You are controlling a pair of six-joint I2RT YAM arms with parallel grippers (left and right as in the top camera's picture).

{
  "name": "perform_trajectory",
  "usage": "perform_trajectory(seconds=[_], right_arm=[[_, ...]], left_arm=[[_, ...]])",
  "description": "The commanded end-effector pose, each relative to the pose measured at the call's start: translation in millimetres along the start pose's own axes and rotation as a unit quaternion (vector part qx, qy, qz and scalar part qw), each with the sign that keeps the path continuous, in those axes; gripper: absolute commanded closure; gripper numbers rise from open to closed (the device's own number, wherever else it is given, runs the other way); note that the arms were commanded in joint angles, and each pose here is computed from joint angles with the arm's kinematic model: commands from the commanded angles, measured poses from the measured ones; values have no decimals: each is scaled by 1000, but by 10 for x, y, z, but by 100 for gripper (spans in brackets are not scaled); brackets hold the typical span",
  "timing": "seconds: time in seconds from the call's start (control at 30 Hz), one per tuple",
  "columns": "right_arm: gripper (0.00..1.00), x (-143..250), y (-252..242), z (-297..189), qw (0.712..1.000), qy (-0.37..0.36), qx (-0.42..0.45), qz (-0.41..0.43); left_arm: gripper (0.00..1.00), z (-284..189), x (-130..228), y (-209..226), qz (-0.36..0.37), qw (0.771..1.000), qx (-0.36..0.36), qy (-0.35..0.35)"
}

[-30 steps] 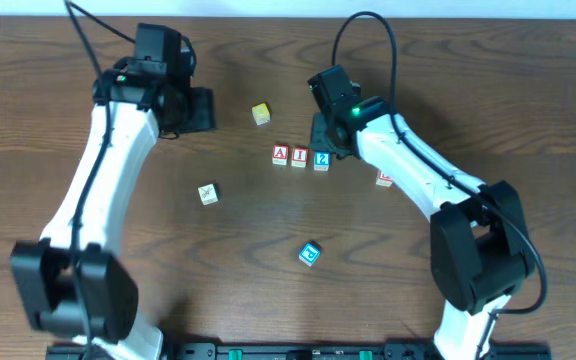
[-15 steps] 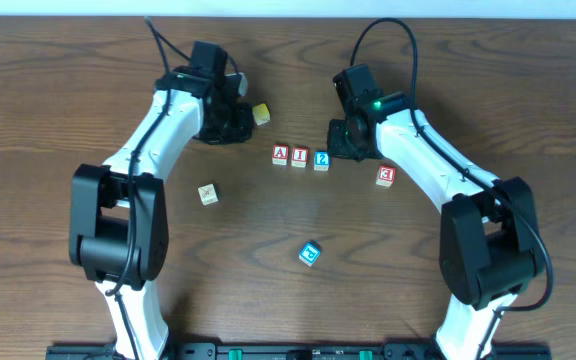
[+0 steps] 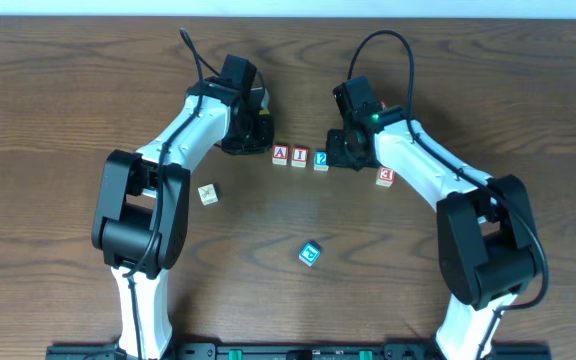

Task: Spell out Ai2
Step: 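Move both grippers down to the ends of the A-I-2 row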

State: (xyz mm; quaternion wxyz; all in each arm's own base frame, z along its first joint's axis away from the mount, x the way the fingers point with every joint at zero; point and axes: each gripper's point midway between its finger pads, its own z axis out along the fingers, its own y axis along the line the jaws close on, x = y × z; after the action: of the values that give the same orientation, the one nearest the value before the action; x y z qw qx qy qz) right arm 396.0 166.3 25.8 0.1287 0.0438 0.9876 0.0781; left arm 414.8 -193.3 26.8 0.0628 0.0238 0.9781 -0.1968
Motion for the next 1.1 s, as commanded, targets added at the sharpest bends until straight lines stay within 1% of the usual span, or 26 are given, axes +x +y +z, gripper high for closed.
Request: perform_trajectory(seconds=[0.0, 0.17, 0.37, 0.5, 0.83, 1.07], right_arm=[[99, 54, 27, 69, 1000, 7, -8, -9], [98, 35, 51, 87, 1000, 1, -15, -10], [99, 129, 93, 198, 1000, 19, -18, -15], [99, 132, 126, 203, 999, 17, -20, -19], [99, 141, 150, 203, 999, 17, -21, -22], [98, 149, 168, 203, 999, 17, -22, -24]], left_arm=[[94, 38, -21, 55, -8, 1000, -19, -4], [94, 58, -28, 33, -2, 1000, -24, -7], [94, 84, -13, -6, 5, 999, -35, -10], [94, 94, -7, -6, 8, 999, -44, -11], [94, 91, -5, 71, 4, 998, -65, -14], [94, 113, 65, 109, 3, 998, -70, -3]])
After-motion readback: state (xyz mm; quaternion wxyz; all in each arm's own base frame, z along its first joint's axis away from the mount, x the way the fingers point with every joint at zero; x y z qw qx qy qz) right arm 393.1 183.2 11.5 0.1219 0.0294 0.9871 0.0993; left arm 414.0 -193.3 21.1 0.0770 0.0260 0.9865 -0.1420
